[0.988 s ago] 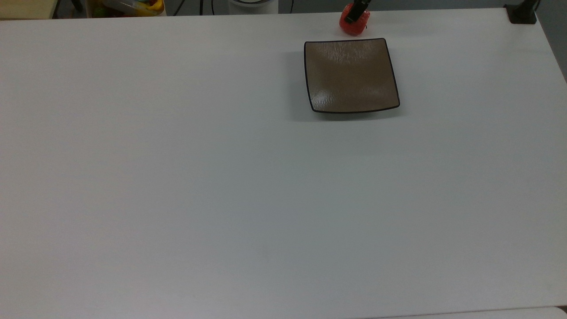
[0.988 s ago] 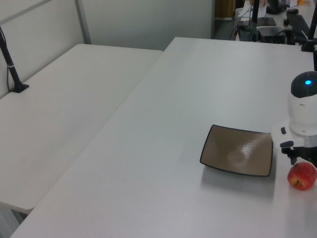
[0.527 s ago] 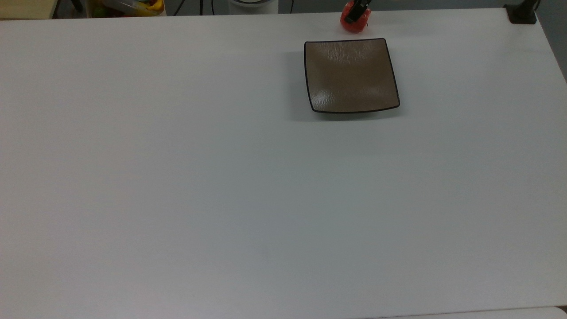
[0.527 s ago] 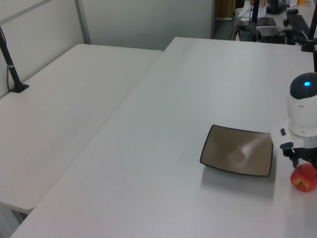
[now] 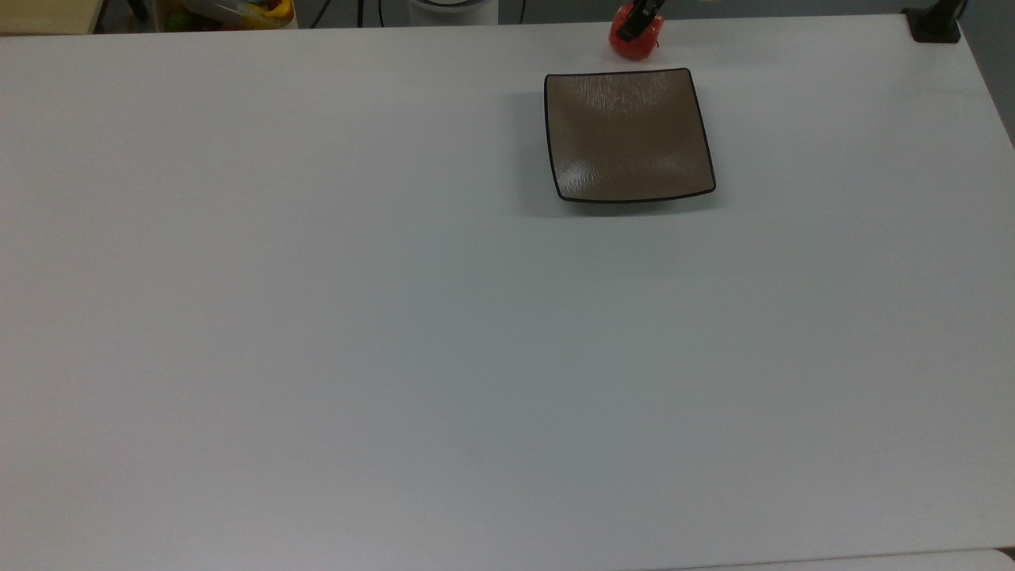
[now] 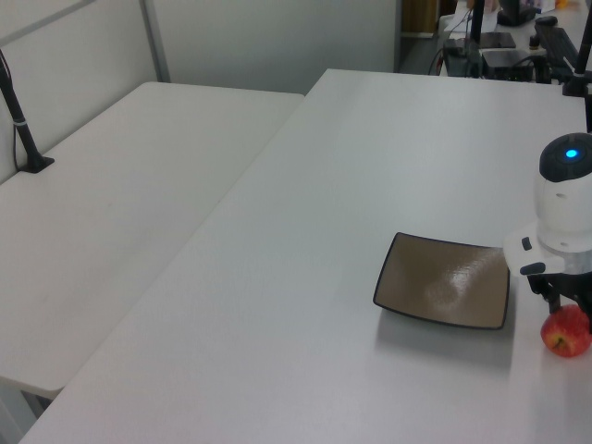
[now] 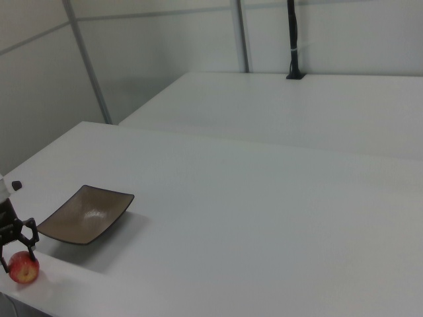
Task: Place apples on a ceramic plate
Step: 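Lift the held apple up off the table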
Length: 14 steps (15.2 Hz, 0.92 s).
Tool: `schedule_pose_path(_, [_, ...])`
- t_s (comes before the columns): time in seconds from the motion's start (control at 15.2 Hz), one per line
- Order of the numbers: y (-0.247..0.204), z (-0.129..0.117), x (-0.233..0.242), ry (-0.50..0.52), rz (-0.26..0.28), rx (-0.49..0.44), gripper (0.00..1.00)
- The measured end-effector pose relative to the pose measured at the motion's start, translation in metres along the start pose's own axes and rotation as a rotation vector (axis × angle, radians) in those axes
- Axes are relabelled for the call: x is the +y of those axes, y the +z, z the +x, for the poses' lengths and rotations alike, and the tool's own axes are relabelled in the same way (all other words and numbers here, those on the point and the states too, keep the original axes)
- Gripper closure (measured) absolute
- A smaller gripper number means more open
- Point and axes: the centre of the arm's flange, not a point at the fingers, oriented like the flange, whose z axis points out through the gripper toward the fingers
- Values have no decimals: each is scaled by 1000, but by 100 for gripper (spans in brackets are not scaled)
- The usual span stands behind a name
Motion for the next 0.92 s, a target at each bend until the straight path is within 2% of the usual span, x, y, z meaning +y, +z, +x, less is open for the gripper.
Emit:
schedule_pose_path(0.2, [-16,-1,7,24,-15,33,35])
schedule_pose_path(0.33, [-33,-7,6,42,-21,20,35])
schedule_pose_path(0.53, [-77,-18,10,88,-14,39,39])
schedule_pose_path(0.92, [-121,-42,84,247,-6,177,39])
